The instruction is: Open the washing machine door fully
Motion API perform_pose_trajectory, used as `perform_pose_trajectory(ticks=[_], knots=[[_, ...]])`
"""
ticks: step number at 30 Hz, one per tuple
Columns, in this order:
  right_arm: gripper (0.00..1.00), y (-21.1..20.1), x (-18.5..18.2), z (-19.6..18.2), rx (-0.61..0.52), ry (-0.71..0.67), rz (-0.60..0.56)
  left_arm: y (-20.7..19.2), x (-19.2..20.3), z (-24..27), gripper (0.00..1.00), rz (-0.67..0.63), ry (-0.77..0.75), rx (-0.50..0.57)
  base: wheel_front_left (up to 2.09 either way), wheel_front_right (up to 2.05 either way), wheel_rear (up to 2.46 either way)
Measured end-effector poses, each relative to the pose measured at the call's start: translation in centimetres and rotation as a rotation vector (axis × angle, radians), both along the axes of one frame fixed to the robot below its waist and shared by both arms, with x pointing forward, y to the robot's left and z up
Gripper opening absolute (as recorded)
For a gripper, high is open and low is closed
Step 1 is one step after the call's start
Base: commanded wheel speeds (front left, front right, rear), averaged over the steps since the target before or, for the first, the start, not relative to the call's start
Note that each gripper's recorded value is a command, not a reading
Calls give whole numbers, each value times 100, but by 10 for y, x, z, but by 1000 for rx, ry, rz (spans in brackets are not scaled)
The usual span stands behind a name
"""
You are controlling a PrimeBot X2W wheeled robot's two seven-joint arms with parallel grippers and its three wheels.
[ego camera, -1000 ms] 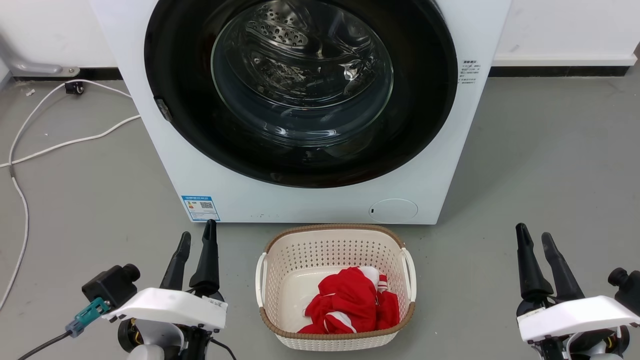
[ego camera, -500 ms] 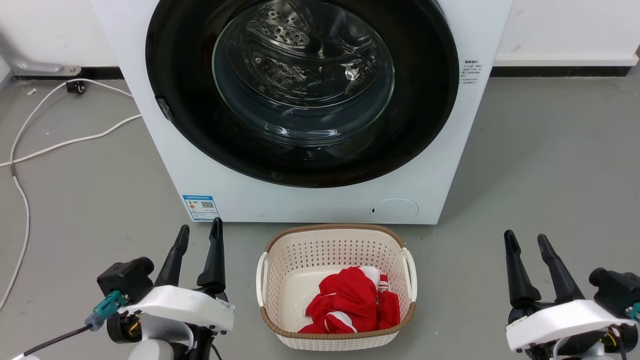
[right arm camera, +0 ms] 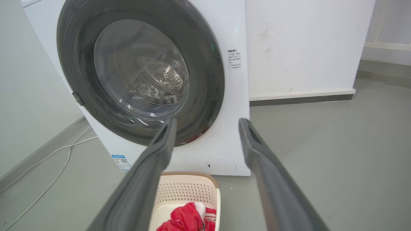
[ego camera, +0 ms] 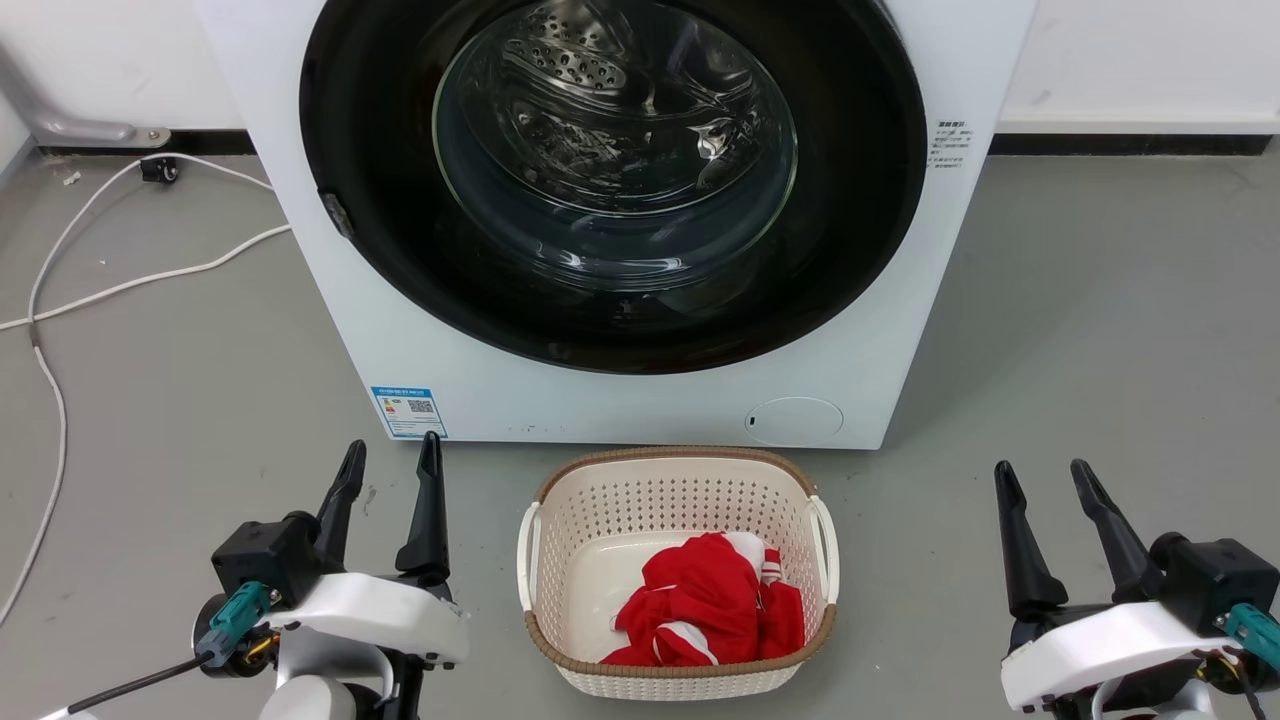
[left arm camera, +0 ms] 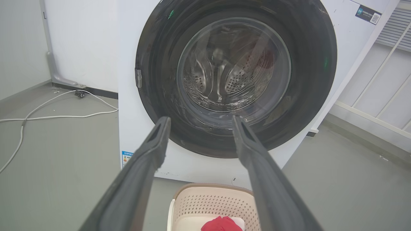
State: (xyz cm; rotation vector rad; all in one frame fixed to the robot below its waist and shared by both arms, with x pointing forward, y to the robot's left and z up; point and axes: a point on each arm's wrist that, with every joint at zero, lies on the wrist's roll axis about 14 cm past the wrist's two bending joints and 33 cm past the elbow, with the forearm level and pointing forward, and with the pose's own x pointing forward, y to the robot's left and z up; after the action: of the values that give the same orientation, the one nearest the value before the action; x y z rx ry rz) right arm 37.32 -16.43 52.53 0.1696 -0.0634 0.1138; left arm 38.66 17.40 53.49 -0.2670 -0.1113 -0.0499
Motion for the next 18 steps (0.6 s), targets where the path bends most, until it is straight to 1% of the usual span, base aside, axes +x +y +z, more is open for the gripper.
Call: perform_pose_trajectory(ticks=[10,18], knots=[[100,2,-3,-7,-70,21,9,2,-1,3,100,9,-25,82,0,0,0],[100,2,-3,-9,-99,27,9,0,-2,2,100,6,-32,136,0,0,0]])
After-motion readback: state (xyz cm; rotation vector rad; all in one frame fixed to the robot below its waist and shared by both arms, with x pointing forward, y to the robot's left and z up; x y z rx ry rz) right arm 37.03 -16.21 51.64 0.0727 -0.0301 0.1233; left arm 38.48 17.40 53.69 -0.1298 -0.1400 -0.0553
